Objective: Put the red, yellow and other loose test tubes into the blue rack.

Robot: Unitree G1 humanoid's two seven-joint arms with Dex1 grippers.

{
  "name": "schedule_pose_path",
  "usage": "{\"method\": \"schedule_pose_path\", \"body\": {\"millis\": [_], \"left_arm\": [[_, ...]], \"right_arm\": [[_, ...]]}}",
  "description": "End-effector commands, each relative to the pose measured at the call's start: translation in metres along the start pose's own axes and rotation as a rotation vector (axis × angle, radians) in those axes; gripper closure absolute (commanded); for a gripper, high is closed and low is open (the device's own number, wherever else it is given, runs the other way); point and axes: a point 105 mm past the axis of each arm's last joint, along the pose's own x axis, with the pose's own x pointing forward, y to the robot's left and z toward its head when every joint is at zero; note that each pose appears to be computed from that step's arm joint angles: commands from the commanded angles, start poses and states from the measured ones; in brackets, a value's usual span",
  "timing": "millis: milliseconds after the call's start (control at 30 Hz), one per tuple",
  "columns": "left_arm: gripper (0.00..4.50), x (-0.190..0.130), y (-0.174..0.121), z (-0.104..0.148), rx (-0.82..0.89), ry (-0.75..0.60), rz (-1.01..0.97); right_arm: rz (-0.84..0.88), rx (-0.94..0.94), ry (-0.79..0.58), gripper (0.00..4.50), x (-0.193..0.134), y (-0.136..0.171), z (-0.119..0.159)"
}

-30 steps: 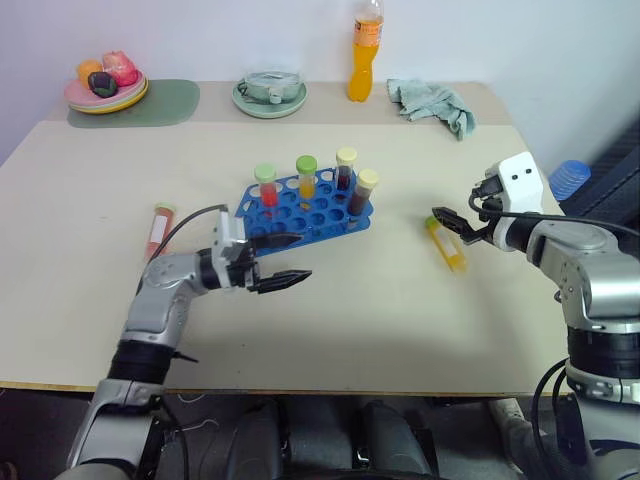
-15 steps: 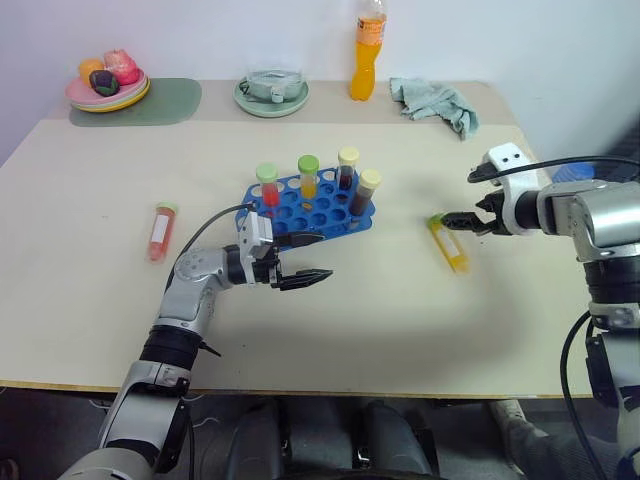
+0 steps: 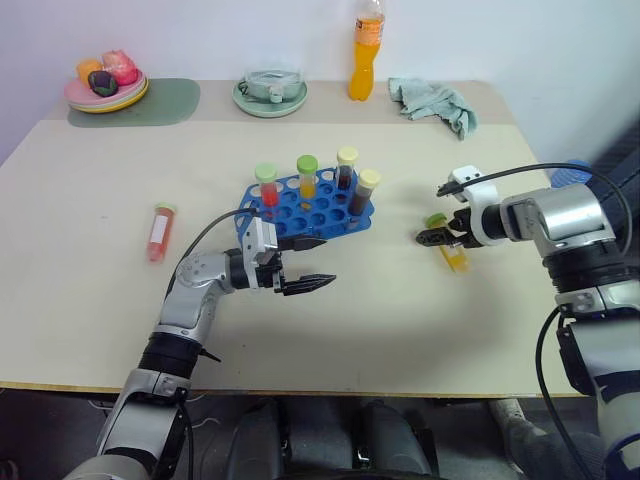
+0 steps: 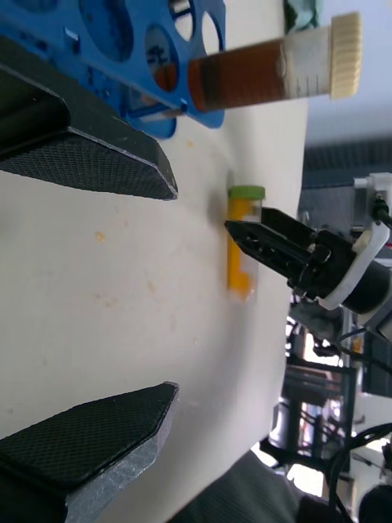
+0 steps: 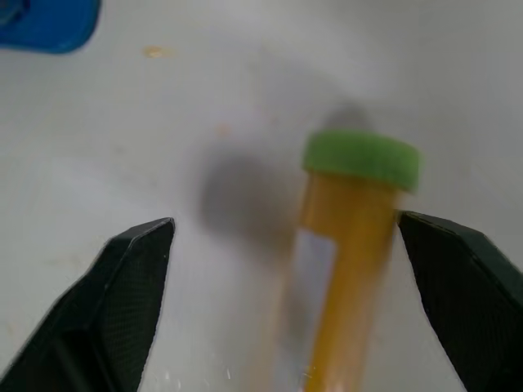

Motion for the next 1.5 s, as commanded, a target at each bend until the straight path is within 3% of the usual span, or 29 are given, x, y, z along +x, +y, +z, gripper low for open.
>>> {"method": "schedule_pose_path", "body": {"millis": [33, 133, 167, 400, 633, 767, 933, 1033, 1067, 1267, 1500], "left_arm": [[0.84, -0.001, 0.000, 0.009, 0.042, 0.001, -0.006], [0.84, -0.004, 0.001, 0.010, 0.045, 0.010, 0.009], [0.84, -0.005, 0.002, 0.009, 0.046, 0.014, 0.012], [0.84, -0.009, 0.007, 0.007, 0.046, 0.024, 0.030], [0.84, -0.014, 0.019, 0.011, 0.057, 0.025, 0.059], [0.84, -0.016, 0.028, 0.016, 0.073, 0.028, 0.071], [0.84, -0.024, 0.042, 0.031, 0.105, -0.008, 0.145], [0.84, -0.039, 0.043, 0.031, 0.105, -0.014, 0.189], [0.84, -0.049, 0.042, 0.027, 0.096, -0.007, 0.219], [0.84, -0.094, 0.036, 0.017, 0.053, 0.029, 0.349], [0.84, -0.117, 0.023, 0.019, 0.046, 0.055, 0.427]], "right_arm": [[-0.028, -0.033, -0.037, 1.92, -0.002, -0.006, 0.013], [-0.040, -0.045, -0.043, 3.51, -0.002, -0.011, 0.015], [-0.041, -0.050, -0.044, 3.71, -0.002, -0.011, 0.016], [0.015, -0.213, -0.063, 3.71, -0.018, -0.001, 0.018], [0.538, -0.456, -0.407, 3.71, -0.088, 0.105, 0.032], [0.638, -0.408, -0.700, 3.71, -0.104, 0.144, 0.049], [0.609, -0.207, -1.034, 3.71, -0.092, 0.155, 0.083], [0.761, -0.114, -1.191, 3.71, -0.080, 0.164, 0.089], [0.716, -0.086, -1.235, 3.71, -0.067, 0.164, 0.092], [0.582, -0.050, -1.364, 3.71, -0.021, 0.170, 0.095], [0.499, -0.029, -1.399, 3.71, 0.013, 0.181, 0.103]]}}
